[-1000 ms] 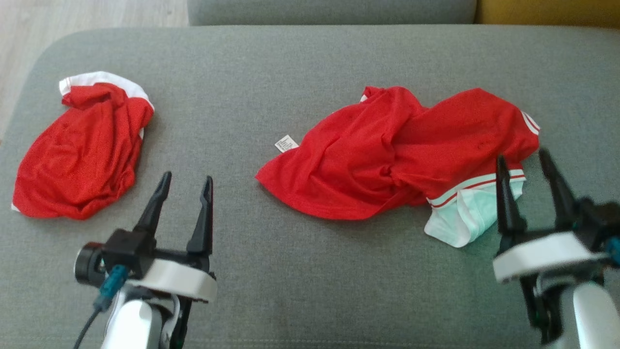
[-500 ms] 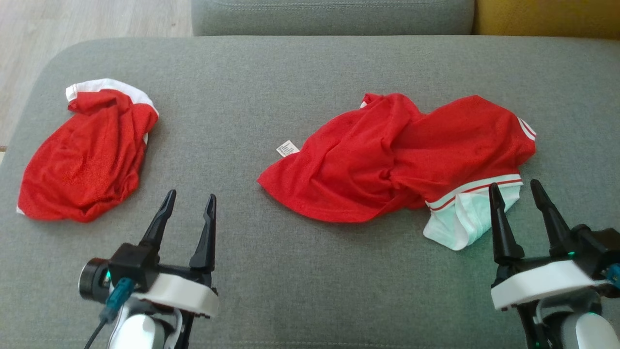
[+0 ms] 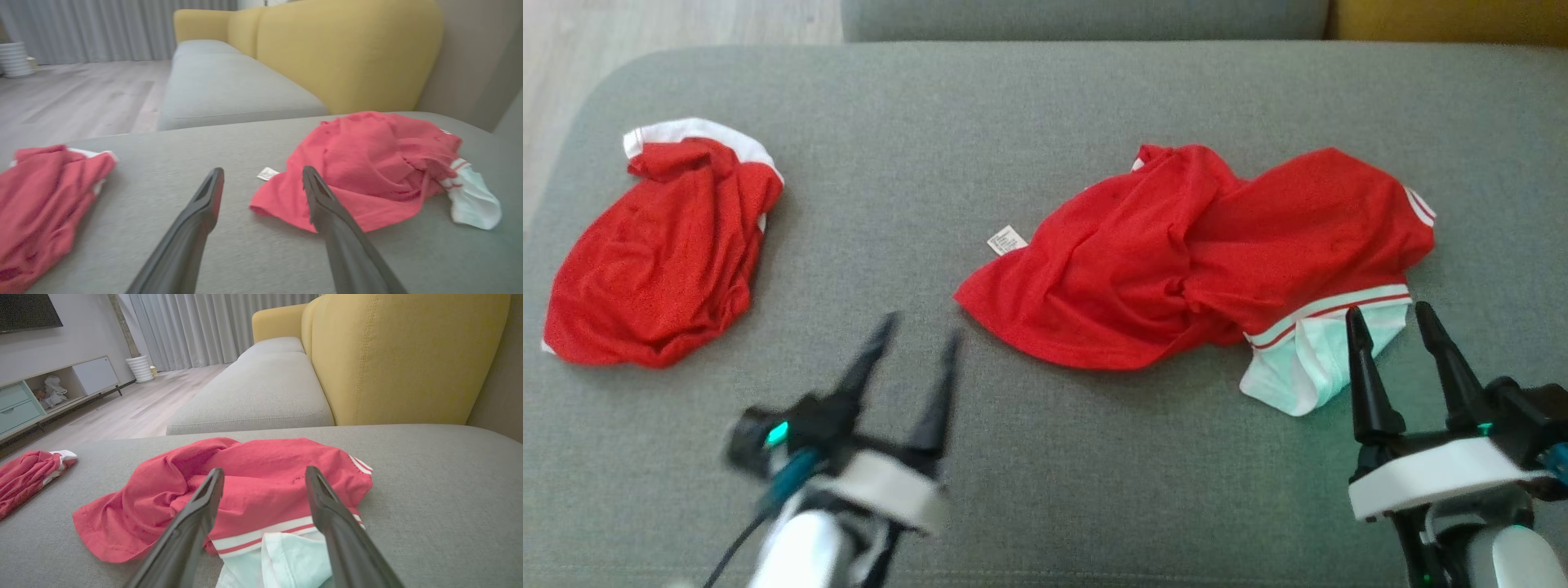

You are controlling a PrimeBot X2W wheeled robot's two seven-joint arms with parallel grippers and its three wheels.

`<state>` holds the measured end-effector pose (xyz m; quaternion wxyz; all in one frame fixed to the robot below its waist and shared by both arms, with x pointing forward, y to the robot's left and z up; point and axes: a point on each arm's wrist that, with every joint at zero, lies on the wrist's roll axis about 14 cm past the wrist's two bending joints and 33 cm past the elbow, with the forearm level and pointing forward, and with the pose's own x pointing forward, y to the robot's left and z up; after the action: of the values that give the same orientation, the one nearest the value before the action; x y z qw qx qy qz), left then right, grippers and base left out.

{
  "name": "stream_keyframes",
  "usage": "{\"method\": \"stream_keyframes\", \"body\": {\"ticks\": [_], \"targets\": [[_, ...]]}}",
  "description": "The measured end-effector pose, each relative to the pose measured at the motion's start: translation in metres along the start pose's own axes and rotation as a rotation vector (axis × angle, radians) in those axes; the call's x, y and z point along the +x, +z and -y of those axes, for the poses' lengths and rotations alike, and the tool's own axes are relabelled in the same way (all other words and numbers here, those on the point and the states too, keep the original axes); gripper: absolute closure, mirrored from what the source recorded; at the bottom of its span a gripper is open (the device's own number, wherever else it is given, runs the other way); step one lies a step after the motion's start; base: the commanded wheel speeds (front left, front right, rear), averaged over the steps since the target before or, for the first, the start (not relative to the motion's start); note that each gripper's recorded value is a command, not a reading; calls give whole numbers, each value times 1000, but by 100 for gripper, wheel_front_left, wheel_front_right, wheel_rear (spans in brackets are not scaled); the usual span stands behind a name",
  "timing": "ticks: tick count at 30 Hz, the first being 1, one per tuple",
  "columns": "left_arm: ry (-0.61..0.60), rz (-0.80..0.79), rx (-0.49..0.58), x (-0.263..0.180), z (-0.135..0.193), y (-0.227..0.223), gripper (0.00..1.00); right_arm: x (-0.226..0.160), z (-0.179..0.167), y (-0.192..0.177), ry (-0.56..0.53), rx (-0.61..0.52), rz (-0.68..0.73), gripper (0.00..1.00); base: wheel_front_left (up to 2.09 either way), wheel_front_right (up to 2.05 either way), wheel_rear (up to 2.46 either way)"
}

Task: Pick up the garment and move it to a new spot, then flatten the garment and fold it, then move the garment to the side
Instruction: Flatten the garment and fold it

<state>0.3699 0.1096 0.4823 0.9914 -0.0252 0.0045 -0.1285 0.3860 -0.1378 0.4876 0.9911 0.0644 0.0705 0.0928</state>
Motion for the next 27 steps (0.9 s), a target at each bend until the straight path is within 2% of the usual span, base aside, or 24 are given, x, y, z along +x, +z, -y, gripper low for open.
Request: {"method": "stream_keyframes", "body": {"ticks": [10,18,19,20,23,27], "targets": [[-421,-125,8,44,113,-25,0,10,6,-14,-15,12,-38,0,0,0,0],[-587,-265,38,46,153,-72,0,5,25,-23,-76,31,-61,0,0,0,0],[-584,-275,50,48,153,-76,23,5,27,-25,-81,34,-65,0,0,0,0],[-577,-280,67,51,150,-80,100,4,29,-26,-86,36,-68,0,0,0,0],[-532,-264,103,62,140,-82,100,3,30,-27,-91,44,-66,0,0,0,0],[-488,-185,95,74,132,-63,100,5,30,-27,-89,51,-65,0,0,0,0]]}}
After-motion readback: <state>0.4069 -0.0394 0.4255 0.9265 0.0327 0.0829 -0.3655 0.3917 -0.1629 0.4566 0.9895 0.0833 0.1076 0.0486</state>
